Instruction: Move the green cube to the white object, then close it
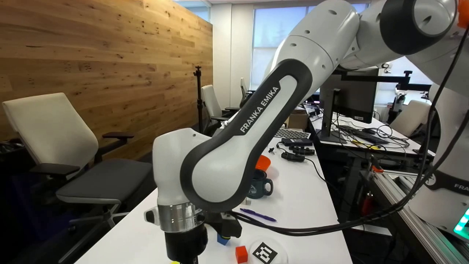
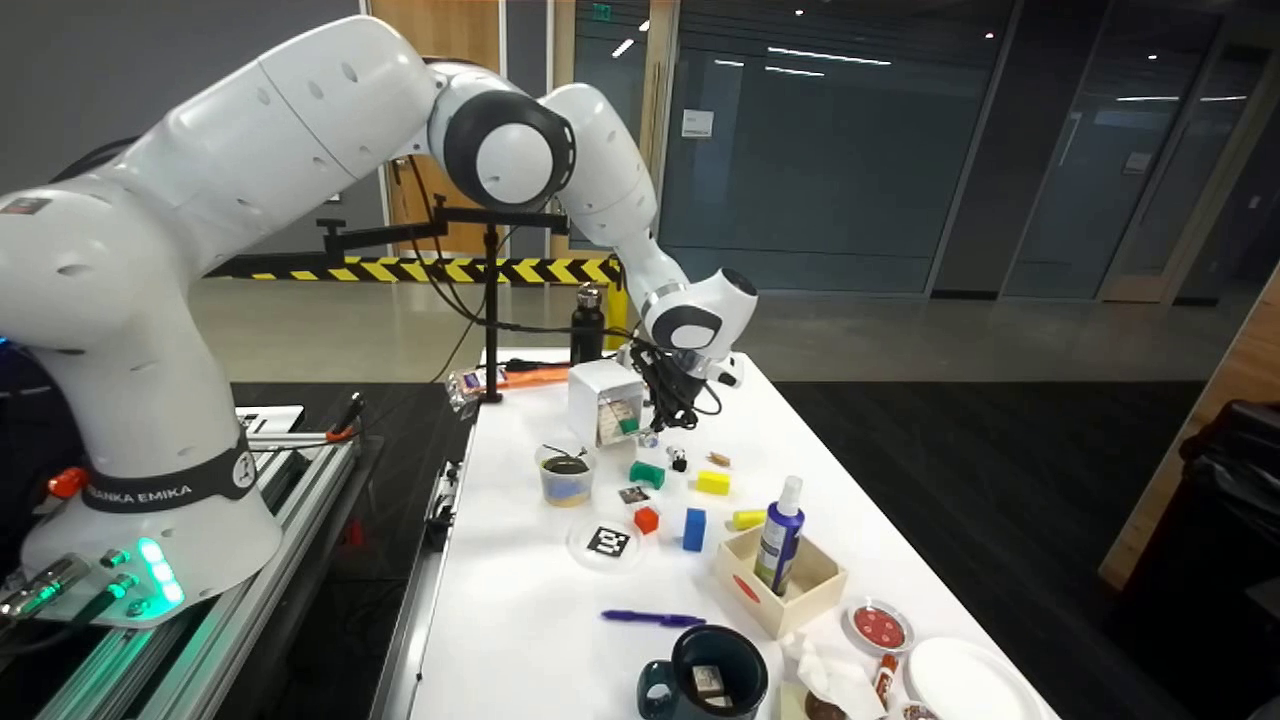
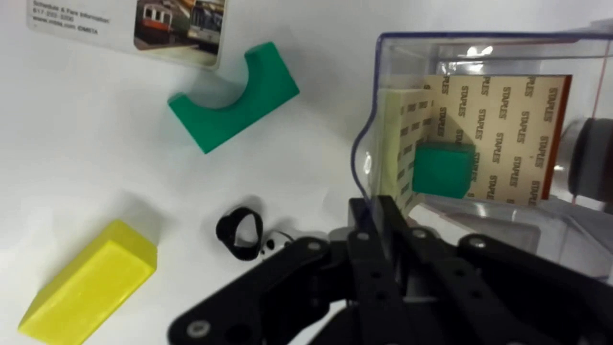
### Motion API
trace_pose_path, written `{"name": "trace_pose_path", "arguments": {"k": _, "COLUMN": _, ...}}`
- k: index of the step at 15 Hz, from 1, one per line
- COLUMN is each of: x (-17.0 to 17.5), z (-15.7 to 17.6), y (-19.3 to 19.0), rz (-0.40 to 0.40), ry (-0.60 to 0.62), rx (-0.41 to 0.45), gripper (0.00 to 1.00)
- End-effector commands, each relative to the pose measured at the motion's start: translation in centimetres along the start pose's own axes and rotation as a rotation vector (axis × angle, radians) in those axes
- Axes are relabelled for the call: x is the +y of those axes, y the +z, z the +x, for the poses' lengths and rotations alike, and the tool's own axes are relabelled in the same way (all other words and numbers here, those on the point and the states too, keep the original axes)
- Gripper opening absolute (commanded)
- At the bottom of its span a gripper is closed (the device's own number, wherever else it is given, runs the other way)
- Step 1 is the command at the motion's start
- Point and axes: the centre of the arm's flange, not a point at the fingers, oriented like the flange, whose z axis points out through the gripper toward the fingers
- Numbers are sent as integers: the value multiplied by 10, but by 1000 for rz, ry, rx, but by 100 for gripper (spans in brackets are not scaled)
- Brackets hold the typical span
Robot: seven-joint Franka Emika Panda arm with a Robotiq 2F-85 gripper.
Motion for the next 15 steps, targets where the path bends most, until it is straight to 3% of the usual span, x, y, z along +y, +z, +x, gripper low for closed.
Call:
{"name": "trace_pose_path", "arguments": {"k": 1, "x": -2, "z": -12, "y": -2, "rz": -163, "ry": 27, "rx": 82, "gripper": 2}}
{"name": "trace_pose_path", "arguments": {"k": 10, "x": -16, "z": -11, "y": -25, "rz": -450, "ry": 89, "rx": 276, "gripper": 2}}
{"name": "trace_pose_path", "arguments": {"k": 15, "x": -23, "z": -11, "y": -30, "rz": -596, "ry": 105, "rx": 340, "gripper": 2}}
